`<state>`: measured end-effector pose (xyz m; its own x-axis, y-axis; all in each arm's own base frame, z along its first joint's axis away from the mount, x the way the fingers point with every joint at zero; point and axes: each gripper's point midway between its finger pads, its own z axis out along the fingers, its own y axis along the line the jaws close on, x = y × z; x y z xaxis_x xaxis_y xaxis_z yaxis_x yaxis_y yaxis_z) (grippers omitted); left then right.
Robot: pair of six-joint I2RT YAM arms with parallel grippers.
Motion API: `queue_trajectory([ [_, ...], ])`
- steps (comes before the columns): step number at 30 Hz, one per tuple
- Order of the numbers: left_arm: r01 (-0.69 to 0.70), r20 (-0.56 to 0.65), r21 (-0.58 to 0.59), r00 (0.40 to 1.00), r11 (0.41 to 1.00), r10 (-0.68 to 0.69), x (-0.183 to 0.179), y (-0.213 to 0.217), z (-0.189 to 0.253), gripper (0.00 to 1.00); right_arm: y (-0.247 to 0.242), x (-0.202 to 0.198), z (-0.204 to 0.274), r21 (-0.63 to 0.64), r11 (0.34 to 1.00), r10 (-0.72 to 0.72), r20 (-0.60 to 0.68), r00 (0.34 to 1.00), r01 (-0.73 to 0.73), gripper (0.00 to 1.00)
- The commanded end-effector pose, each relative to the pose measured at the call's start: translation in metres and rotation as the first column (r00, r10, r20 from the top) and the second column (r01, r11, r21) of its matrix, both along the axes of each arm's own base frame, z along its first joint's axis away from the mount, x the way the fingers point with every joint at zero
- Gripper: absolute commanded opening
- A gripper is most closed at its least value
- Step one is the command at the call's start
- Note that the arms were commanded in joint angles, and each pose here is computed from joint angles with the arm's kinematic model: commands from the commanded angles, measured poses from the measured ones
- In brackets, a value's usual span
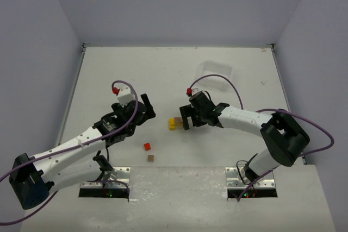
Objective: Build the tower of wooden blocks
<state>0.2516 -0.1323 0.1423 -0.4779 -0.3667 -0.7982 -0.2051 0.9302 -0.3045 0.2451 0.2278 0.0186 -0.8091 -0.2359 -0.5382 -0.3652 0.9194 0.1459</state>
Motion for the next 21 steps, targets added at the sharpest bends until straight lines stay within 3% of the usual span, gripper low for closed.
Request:
queue_trajectory([
  [1,0.026,0.031,-0.026,0.999,0.999,-0.025,0.003,-0.007,0.007,1.00,0.021,0.012,0.030,0.083,0.996,0.024,0.074,0.997,-0.030,0.99],
  [13,0.066,0.032,-0.049,0.997,0.997,-0.065,0.001,-0.015,0.008,1.00,0.048,-0.002,0.067,0.216,0.971,0.085,0.113,0.990,-0.108,0.99],
  [21,0.093,0.050,-0.090,0.995,0.992,-0.089,-0.004,-0.017,0.013,1.00,0.051,0.040,0.081,0.122,0.992,-0.046,0.190,0.981,0.023,0.99],
])
